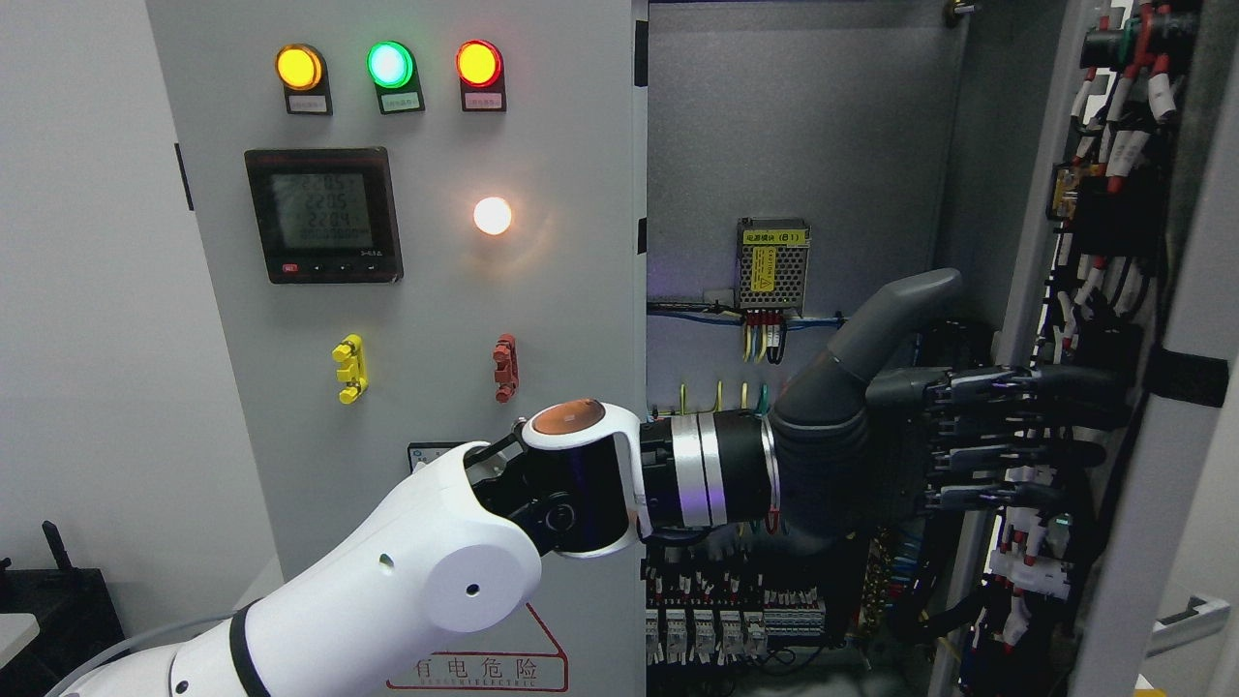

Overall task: Open door with both hands
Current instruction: 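Hook the left hand fingers behind the ajar door's inner edge, then pull the door outward with the left hand, swinging it wide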

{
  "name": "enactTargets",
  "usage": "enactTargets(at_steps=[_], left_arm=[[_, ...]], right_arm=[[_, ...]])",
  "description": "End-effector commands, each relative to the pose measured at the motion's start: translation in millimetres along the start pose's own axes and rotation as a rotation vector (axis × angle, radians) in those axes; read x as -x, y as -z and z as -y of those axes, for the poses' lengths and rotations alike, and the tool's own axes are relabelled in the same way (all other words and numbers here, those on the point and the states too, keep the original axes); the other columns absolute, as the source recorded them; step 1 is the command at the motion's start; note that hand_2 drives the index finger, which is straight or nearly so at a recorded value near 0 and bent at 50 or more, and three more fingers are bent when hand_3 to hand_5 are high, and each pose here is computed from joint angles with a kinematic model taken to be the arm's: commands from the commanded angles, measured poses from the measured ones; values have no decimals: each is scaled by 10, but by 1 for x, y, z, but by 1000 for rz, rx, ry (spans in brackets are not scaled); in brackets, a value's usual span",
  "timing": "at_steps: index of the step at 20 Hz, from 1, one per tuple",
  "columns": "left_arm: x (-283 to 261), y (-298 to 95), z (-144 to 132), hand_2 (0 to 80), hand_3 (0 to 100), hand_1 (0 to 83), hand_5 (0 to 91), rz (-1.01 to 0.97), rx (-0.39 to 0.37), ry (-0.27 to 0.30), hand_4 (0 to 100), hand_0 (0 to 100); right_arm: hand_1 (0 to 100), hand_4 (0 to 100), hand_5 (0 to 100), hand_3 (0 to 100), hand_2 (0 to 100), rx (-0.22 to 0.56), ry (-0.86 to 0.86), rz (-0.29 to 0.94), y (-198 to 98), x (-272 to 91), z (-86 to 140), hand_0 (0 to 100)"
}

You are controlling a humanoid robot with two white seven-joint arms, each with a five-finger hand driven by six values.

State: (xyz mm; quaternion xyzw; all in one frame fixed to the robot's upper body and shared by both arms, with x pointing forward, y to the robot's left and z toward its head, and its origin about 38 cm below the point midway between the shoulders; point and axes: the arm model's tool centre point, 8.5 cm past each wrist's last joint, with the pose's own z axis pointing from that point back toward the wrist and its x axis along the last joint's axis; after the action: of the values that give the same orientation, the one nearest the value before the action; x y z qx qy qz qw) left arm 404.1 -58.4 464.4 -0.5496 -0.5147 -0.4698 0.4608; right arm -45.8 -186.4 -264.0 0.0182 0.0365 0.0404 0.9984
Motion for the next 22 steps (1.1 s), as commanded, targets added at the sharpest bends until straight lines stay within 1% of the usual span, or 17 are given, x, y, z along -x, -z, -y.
enactTargets(at_steps=[1,7,13,17,22], left_arm=[[6,39,20,0,0,0,0,7,53,-6,42,0],[7,54,32,0,0,0,0,10,93,-8,42,0],[5,63,40,0,0,0,0,17,115,-3,42,0],[5,64,40,0,0,0,0,17,105,-4,42,0],[8,70,39,0,0,0,0,15,51,-7,42,0]], right_arm=[[0,0,0,0,0,0,0,-1,0,0,0,0],[0,0,0,0,0,0,0,-1,0,0,0,0],[0,0,0,0,0,0,0,-1,0,0,0,0],[0,0,0,0,0,0,0,-1,0,0,0,0],[0,0,0,0,0,0,0,-1,0,0,0,0]])
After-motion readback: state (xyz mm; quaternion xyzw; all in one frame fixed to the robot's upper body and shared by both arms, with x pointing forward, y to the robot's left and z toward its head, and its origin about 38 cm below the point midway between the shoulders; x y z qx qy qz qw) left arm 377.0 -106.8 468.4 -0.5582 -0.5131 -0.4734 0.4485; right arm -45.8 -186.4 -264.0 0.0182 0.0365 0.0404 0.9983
